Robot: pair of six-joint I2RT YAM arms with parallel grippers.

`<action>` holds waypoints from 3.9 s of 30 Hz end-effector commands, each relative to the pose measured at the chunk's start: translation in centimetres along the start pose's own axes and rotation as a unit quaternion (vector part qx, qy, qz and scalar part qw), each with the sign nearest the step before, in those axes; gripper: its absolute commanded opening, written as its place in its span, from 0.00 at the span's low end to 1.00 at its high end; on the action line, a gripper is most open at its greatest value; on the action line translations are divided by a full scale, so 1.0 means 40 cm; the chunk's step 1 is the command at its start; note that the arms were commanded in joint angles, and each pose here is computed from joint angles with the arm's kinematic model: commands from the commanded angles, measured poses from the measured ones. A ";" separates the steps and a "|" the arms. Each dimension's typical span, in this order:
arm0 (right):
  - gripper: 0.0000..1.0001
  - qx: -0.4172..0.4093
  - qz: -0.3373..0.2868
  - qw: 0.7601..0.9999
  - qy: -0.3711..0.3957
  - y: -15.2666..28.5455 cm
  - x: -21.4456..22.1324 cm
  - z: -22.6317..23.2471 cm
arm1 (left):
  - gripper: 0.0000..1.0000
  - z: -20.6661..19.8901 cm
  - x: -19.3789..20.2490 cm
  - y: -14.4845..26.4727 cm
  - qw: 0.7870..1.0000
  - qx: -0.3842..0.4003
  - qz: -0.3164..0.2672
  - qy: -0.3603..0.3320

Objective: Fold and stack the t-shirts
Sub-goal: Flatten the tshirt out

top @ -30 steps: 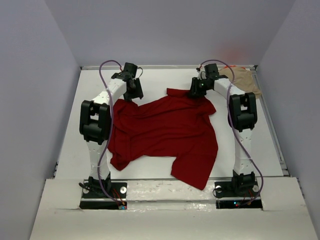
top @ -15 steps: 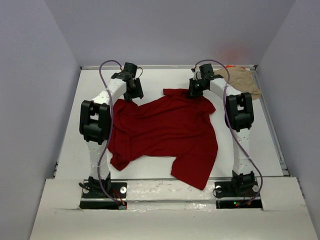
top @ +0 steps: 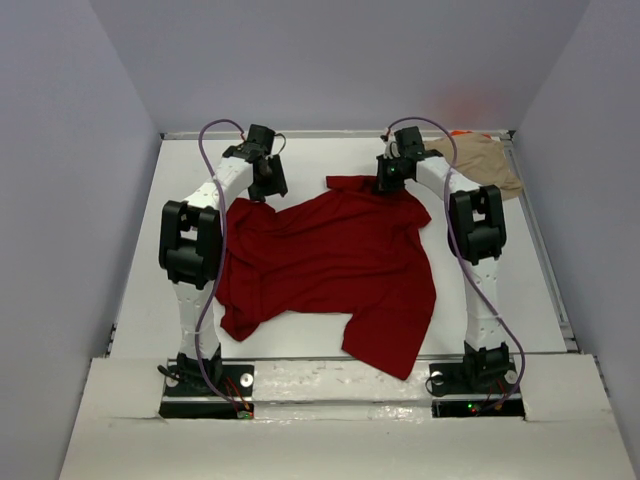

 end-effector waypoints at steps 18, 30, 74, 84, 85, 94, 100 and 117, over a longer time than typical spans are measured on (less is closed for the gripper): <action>0.00 0.029 -0.122 0.992 0.033 0.021 -0.232 0.016 | 0.62 -0.068 0.009 0.038 0.999 0.009 -0.020 -0.050; 0.71 0.009 -0.069 0.997 -0.016 -0.019 -0.207 -0.103 | 0.62 -0.102 0.014 0.075 0.997 0.000 -0.031 -0.071; 0.00 -0.009 -0.047 0.996 0.070 0.175 -0.026 0.098 | 0.00 0.064 -0.039 -0.030 0.995 -0.078 0.017 0.068; 0.00 -0.014 -0.059 0.996 0.070 0.197 -0.039 0.112 | 0.00 0.093 0.012 -0.050 0.993 -0.073 0.042 0.084; 0.00 -0.014 -0.060 0.996 0.071 0.200 -0.038 0.113 | 0.00 0.096 0.019 -0.054 0.993 -0.070 0.048 0.085; 0.00 -0.008 -0.085 0.993 0.078 0.251 -0.054 0.130 | 0.00 0.111 0.064 -0.132 0.990 -0.048 0.094 0.095; 0.00 -0.006 -0.030 0.998 0.062 0.180 -0.030 0.104 | 0.00 0.110 0.025 -0.188 0.989 -0.027 0.114 0.091; 0.00 0.026 0.028 0.999 0.005 0.056 -0.020 0.010 | 0.00 0.173 -0.027 -0.202 0.987 -0.021 0.103 0.121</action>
Point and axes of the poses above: each gripper's point midway between its finger pads, its own y axis back along the fingers, its own z axis along the line the jaws close on, x = y × z, the point moved 10 cm from there along y, back along the fingers, and after that the axes turned 13 degrees about -y, right-handed, at the moved point
